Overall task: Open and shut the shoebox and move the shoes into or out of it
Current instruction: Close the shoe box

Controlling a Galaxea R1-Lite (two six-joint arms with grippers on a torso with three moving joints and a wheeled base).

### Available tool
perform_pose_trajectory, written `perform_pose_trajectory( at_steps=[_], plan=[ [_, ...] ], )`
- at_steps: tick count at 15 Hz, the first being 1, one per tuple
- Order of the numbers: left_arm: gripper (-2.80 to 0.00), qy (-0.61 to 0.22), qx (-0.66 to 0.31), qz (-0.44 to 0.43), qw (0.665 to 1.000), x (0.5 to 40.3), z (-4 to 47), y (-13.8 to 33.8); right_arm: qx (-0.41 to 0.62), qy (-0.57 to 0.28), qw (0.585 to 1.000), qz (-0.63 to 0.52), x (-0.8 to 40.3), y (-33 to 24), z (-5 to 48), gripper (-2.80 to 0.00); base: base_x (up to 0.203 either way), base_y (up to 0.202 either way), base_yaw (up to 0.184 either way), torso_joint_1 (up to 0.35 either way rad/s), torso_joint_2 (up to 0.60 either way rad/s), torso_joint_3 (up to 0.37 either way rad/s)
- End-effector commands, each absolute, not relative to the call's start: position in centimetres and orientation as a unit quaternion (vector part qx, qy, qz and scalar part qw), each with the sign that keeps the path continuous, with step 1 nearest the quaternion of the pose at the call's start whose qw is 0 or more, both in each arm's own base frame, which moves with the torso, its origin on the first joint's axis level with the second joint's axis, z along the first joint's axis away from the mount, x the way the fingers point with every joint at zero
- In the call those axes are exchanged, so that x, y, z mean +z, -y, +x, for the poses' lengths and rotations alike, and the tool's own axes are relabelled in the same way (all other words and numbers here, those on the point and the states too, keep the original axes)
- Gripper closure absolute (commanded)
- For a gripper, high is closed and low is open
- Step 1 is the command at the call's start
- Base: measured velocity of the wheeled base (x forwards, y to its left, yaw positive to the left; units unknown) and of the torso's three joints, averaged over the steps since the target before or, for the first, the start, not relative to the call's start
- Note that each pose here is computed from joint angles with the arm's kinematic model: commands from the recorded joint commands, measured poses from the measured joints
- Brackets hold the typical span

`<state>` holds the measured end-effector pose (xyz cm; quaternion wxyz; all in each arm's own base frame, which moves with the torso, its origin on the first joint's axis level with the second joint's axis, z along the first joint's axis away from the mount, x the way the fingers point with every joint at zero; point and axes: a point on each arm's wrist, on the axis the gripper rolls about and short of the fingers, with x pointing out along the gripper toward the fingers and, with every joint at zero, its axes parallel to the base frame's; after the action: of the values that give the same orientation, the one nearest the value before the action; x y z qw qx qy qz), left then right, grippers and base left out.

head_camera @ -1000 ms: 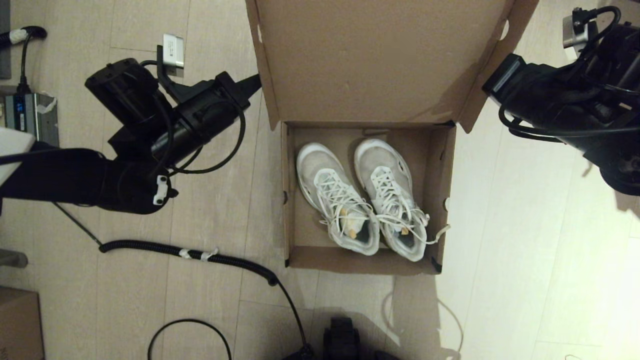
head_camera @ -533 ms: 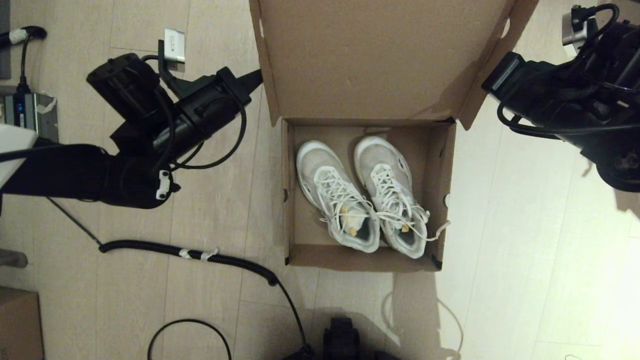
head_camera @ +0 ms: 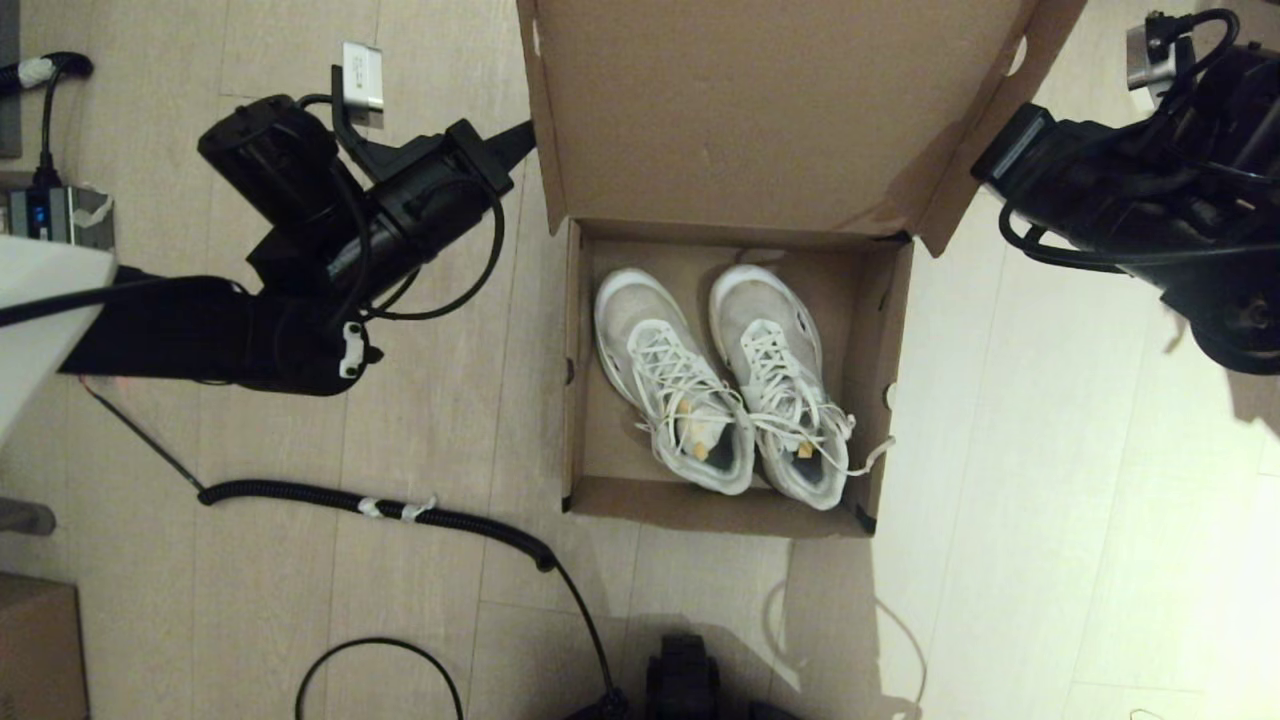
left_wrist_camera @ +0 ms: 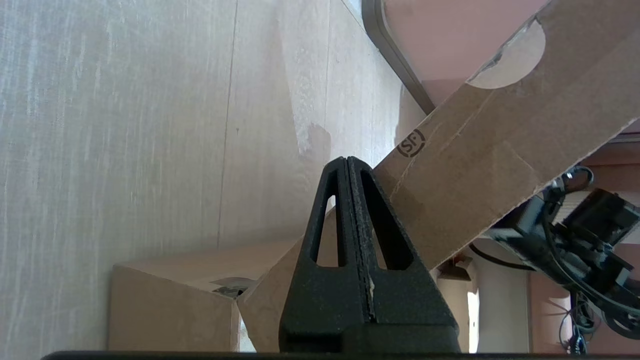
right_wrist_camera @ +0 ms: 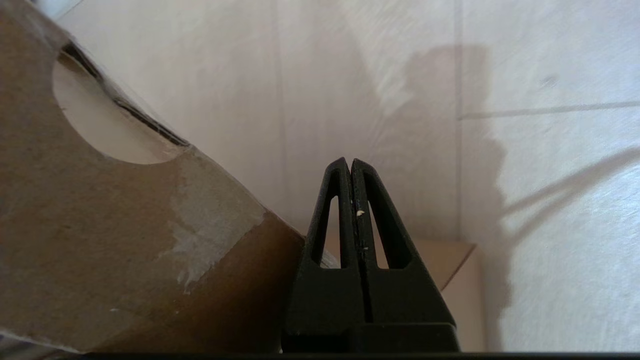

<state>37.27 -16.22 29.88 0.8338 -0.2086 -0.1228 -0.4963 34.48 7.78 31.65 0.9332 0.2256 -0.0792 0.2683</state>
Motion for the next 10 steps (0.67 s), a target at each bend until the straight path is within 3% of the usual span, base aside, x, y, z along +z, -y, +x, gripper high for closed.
perform_pose_trajectory(
  at_steps=[1, 10],
  plan=[
    [0.00, 0.118, -0.497, -0.210, 0.833, 29.3, 37.8, 16.5, 0.279, 0.073, 0.931, 0.223, 31.4, -7.3, 34.3, 0.00, 0.000, 0.000, 0.000, 0.000, 0.00, 0.000],
    [0.00, 0.108, -0.505, -0.208, 0.831, 28.7, 38.1, 16.7, 0.310, 0.073, 0.918, 0.236, 30.3, -4.7, 34.6, 0.00, 0.000, 0.000, 0.000, 0.000, 0.00, 0.000]
  ],
)
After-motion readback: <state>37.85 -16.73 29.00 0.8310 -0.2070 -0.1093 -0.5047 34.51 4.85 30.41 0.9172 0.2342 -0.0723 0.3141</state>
